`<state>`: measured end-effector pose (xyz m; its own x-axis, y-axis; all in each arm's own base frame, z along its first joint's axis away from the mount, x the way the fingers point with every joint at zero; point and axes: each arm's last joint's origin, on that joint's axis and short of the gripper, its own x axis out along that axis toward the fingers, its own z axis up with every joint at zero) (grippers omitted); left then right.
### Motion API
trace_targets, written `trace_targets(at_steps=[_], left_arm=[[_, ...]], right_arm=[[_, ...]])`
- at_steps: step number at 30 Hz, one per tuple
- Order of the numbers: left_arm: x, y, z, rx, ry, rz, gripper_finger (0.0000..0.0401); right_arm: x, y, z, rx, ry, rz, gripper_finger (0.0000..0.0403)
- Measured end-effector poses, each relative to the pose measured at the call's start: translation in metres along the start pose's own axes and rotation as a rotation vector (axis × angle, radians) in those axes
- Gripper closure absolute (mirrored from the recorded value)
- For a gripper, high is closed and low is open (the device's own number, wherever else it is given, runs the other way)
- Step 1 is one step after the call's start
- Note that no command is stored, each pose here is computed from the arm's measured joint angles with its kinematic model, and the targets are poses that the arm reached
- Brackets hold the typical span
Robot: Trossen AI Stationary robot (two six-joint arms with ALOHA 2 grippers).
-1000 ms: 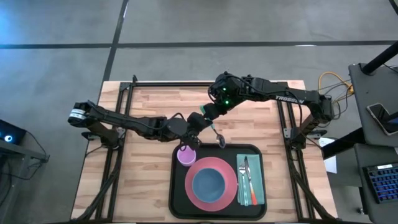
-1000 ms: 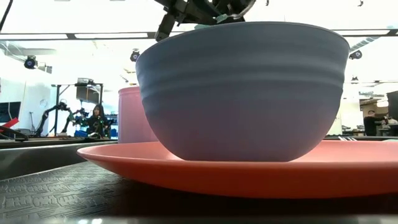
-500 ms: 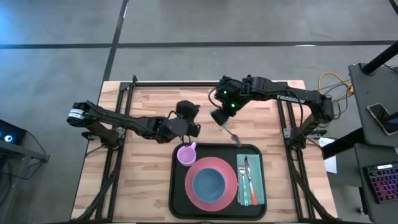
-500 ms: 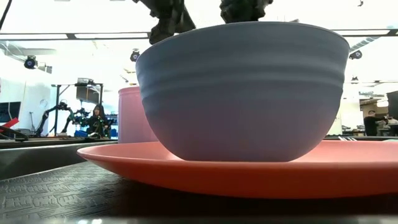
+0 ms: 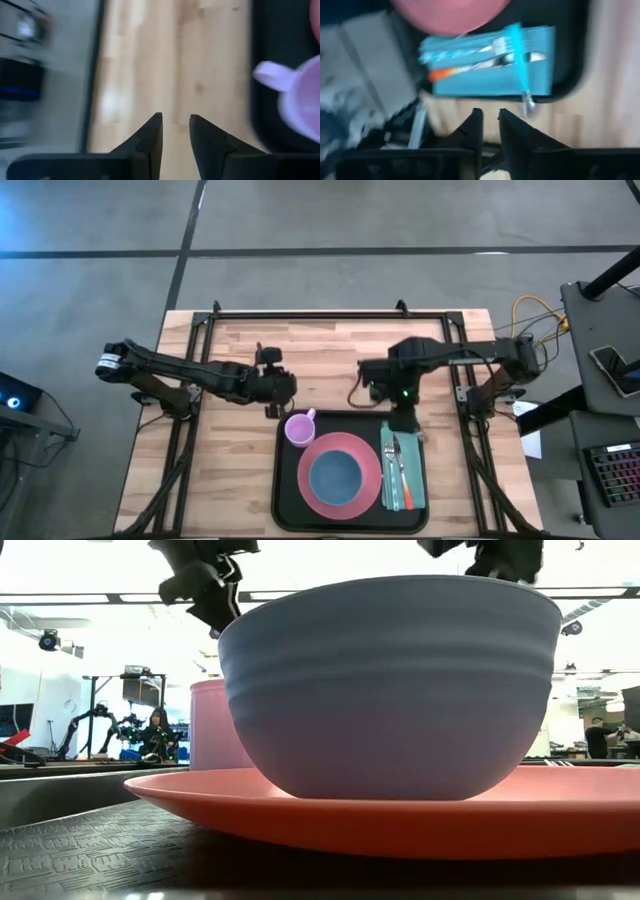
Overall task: Set up tray
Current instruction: Put the blue spoon on the blue napkin to the right of the orange knife
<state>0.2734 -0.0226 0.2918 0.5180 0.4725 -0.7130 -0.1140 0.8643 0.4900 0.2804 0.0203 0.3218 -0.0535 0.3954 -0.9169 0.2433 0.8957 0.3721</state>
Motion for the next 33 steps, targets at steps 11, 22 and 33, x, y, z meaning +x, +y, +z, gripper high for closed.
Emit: trace_targets(at_steps=[11,22,33], left_arm=[[-0.001,-0.001,-0.001,-0.110,0.006,-0.069,0.0326],[-0.001,-0.001,-0.002,-0.120,0.010,-0.071,0.0326],[-0.001,0.000,-0.002,-0.089,0.010,-0.069,0.0326]], right_arm=[[0.034,0.028,0.002,-0.119,0.125,-0.026,0.0395],[0.034,0.040,-0.043,0.459,-0.047,-0.229,0.0352],[0.124,0.041,-0.101,0.944,-0.065,-0.307,0.0230]])
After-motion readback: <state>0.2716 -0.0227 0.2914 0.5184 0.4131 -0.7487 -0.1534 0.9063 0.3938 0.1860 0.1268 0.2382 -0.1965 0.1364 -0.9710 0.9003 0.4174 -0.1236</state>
